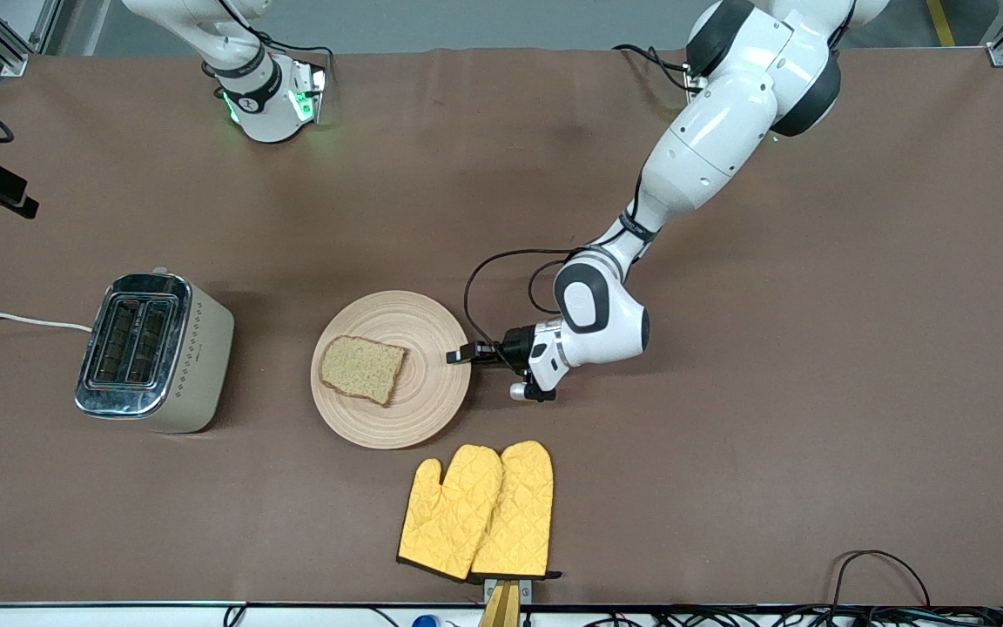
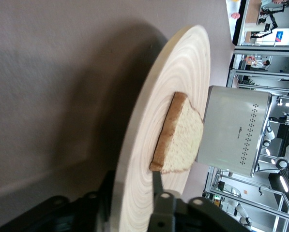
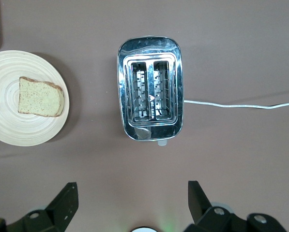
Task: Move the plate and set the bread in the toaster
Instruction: 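Release the plate and withdraw the left gripper while the right gripper approaches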
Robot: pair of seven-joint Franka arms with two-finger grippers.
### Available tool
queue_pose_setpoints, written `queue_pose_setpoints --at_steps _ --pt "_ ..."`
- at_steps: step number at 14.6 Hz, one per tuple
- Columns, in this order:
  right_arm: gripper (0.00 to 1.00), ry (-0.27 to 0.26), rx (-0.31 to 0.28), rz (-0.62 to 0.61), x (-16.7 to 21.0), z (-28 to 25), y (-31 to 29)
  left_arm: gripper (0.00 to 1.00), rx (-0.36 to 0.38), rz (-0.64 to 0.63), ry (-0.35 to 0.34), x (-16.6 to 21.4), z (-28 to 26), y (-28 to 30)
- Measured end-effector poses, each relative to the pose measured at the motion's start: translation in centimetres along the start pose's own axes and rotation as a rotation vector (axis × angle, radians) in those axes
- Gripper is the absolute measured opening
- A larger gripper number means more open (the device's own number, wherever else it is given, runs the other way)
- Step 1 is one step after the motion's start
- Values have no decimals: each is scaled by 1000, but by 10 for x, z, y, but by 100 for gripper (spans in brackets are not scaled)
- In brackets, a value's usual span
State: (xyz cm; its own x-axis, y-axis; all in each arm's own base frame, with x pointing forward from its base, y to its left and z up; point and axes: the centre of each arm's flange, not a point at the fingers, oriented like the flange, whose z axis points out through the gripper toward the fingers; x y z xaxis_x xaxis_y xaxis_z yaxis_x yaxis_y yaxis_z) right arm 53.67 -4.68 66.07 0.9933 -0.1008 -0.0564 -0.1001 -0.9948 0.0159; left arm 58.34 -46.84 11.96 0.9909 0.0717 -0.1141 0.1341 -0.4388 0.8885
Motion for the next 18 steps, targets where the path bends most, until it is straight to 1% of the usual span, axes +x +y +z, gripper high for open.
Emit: queue_pose_setpoints --at_steps 1,3,4,6,8,10,14,16,18 --pt "100 0 0 0 0 0 0 52 10 22 8 7 -6 2" --pt "100 0 5 -1 0 0 -1 70 48 66 29 28 -29 6" --pt "100 -2 19 -3 0 1 -2 82 68 77 37 41 -45 7" --pt "100 2 53 -10 2 2 -7 99 98 91 24 63 -78 15" --pt "100 21 65 -16 5 1 -11 100 152 117 -6 85 -117 22" --pt "100 17 68 -27 8 5 -18 100 211 138 -37 106 -164 26" --pt "100 13 66 -57 13 17 -71 100 326 194 -91 135 -266 28" --pt "100 -1 92 -71 24 38 -95 100 416 238 -112 141 -310 33" --pt "100 -30 112 -76 40 72 -110 100 534 269 -120 143 -350 47"
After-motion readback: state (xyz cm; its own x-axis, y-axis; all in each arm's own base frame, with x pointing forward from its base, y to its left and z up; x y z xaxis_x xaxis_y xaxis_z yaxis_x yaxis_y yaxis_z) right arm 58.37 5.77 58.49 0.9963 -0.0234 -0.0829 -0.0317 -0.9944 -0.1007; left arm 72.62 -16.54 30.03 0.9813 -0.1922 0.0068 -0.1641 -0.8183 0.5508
